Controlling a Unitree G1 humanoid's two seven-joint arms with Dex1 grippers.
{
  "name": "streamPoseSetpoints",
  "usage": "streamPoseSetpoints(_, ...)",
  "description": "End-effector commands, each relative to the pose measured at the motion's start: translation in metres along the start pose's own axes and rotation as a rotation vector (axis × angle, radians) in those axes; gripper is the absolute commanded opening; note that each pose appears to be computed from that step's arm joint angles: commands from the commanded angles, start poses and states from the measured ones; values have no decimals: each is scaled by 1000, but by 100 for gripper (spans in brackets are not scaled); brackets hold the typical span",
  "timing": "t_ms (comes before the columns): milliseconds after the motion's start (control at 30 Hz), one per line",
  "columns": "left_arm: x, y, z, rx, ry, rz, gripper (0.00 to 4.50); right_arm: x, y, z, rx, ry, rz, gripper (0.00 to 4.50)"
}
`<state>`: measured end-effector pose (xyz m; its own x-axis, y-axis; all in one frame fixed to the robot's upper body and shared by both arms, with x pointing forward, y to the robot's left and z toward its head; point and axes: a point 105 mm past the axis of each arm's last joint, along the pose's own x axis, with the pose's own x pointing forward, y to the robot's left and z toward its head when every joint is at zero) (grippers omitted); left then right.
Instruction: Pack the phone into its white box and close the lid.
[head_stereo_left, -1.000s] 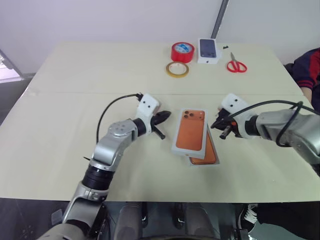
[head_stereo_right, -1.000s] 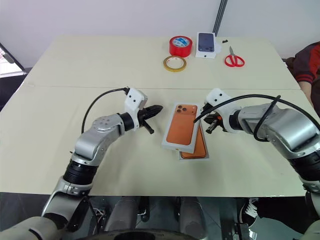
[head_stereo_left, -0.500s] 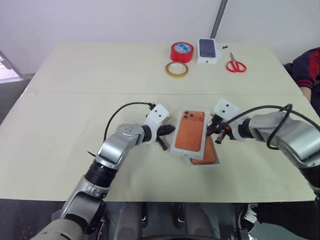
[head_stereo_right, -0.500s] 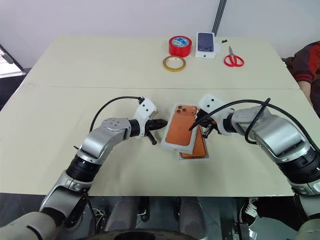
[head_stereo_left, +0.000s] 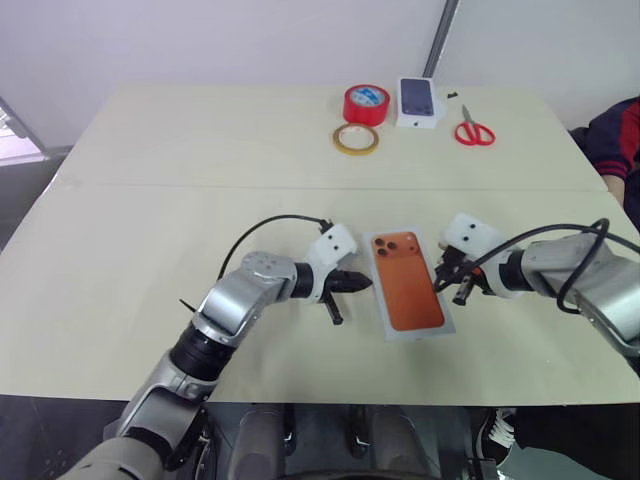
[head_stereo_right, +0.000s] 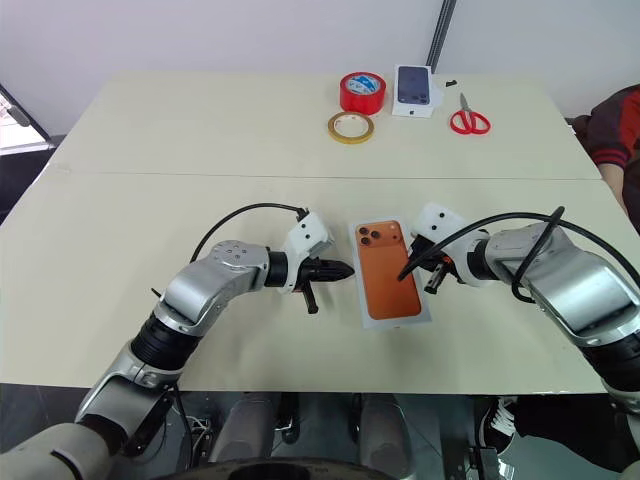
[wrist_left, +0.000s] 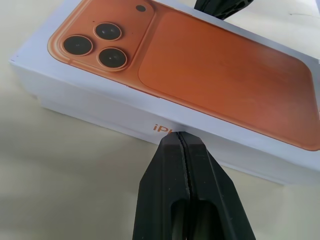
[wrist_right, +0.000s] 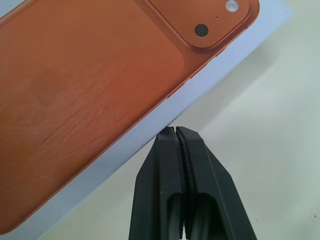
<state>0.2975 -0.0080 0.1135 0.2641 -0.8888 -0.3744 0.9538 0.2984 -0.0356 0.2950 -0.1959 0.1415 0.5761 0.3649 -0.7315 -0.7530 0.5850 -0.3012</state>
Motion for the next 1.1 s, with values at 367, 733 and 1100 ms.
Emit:
streamPoseSetpoints(367,10,-10,23,61,-65,-40,0,4,1,10,-33,-58,-4,6)
streamPoseSetpoints(733,8,-11,25,28,-84,-35,0,9,-7,3,-21,-48,-29,6)
streamPoseSetpoints(1100,-15,20,18,-43,-106,81,0,-19,-30,6,-66,-90,-86,6)
